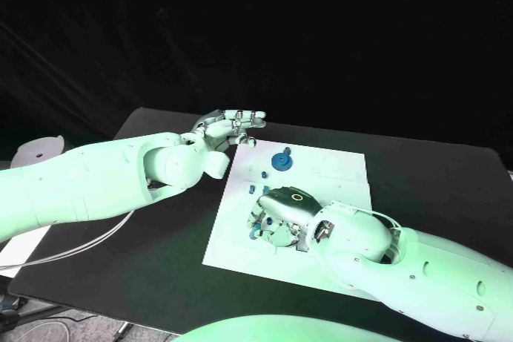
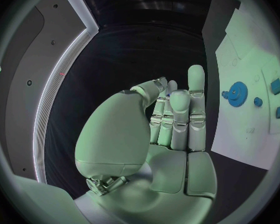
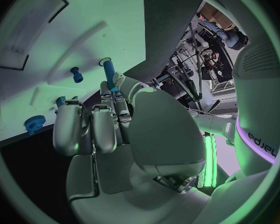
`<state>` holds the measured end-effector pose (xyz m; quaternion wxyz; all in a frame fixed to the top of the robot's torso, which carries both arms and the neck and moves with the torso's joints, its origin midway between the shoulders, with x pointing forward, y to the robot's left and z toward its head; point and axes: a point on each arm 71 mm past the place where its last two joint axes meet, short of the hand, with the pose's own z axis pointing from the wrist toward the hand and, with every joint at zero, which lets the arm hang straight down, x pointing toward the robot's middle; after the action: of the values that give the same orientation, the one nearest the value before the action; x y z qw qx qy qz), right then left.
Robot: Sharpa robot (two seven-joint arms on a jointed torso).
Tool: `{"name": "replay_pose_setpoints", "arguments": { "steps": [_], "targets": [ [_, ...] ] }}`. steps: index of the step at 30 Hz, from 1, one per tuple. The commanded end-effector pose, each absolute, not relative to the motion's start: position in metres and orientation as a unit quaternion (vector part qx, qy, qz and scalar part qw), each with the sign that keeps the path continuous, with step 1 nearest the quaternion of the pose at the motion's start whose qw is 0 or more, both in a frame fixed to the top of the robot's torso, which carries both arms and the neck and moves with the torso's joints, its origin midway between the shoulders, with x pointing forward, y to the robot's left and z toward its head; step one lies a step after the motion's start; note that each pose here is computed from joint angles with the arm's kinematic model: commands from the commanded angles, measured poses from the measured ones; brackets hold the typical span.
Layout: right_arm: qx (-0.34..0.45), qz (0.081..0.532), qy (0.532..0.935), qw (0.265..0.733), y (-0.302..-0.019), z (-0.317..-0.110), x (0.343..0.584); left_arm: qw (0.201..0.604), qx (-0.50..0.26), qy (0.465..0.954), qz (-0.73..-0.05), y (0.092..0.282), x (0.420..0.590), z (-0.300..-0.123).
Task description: Assemble the parts on the task board
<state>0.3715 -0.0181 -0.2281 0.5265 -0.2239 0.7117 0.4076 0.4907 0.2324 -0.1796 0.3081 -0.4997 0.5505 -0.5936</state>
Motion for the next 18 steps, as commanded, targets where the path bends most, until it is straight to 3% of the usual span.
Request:
{"name": "replay_pose_setpoints", "arguments": {
  "steps": [1,18],
  "targets": [
    [-0.237,0.403,0.717,0.517,-0.016,-0.231,0.370,0.303,-0.491,0.553,-0.601,0.230,0.490,-0.178],
    [-0.259,0.379,0.723,0.516,-0.011,-0.242,0.371,0.302,-0.491,0.554,-0.601,0.230,0.490,-0.178]
  ]
}}
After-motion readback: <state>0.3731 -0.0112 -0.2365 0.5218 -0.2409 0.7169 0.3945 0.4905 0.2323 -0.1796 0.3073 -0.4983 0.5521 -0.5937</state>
